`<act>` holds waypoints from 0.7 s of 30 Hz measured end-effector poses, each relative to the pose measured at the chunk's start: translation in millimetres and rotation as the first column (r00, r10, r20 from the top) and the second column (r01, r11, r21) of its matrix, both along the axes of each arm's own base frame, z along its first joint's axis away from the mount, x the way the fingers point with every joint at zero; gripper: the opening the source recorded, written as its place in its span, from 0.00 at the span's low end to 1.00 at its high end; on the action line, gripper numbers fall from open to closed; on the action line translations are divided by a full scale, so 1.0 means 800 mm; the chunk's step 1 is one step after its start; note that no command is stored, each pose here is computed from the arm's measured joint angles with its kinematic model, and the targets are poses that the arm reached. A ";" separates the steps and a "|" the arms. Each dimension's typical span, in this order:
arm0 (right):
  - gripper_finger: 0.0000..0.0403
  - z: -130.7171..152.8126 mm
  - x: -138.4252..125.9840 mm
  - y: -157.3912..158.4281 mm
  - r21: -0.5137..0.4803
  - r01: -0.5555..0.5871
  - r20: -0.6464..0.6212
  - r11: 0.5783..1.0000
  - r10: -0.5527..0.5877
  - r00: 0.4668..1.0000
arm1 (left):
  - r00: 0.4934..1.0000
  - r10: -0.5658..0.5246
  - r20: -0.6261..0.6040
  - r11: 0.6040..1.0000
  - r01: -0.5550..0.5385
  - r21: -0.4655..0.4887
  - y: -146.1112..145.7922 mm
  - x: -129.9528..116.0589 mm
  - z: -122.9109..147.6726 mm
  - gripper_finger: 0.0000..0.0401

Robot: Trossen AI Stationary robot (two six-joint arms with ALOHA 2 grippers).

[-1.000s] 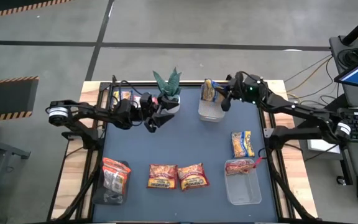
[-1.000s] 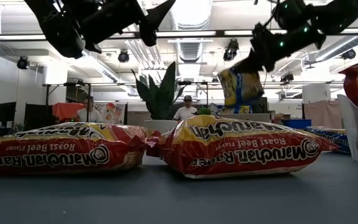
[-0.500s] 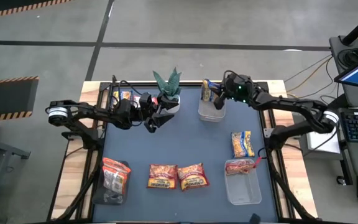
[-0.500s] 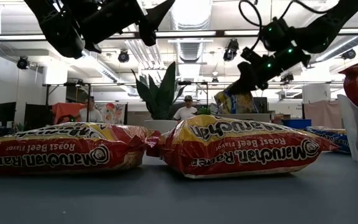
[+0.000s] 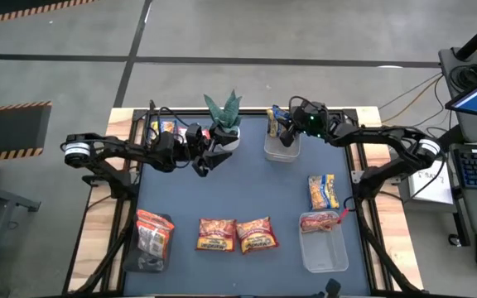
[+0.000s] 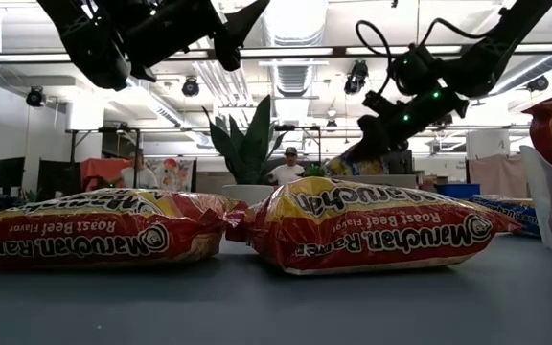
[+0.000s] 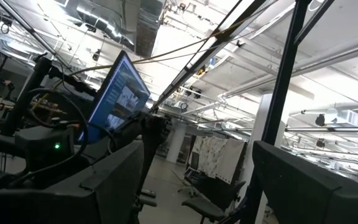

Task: Sort Maruchan noodles
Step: Put the bottom left blue instant noodle pack into the gray bin, then put the orange instant noodle pack into the gray bin

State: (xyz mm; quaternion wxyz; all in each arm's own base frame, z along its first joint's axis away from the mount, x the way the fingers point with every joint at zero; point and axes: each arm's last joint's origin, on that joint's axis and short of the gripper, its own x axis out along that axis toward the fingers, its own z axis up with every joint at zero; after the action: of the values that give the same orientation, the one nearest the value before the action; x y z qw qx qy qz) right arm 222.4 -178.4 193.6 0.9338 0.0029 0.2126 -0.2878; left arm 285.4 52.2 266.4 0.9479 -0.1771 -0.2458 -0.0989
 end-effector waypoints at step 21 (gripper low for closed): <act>0.37 0.014 -0.011 0.005 -0.053 0.066 -0.045 0.996 -0.069 0.997 | 1.000 0.004 -0.002 1.000 -0.004 0.006 0.000 0.000 0.000 0.71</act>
State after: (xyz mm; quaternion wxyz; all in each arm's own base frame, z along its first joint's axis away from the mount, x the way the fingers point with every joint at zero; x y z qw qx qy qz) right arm 213.6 -174.6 204.8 0.9181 -0.0206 0.2266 -0.3245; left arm 285.5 52.2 266.1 0.9488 -0.1741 -0.2447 -0.0977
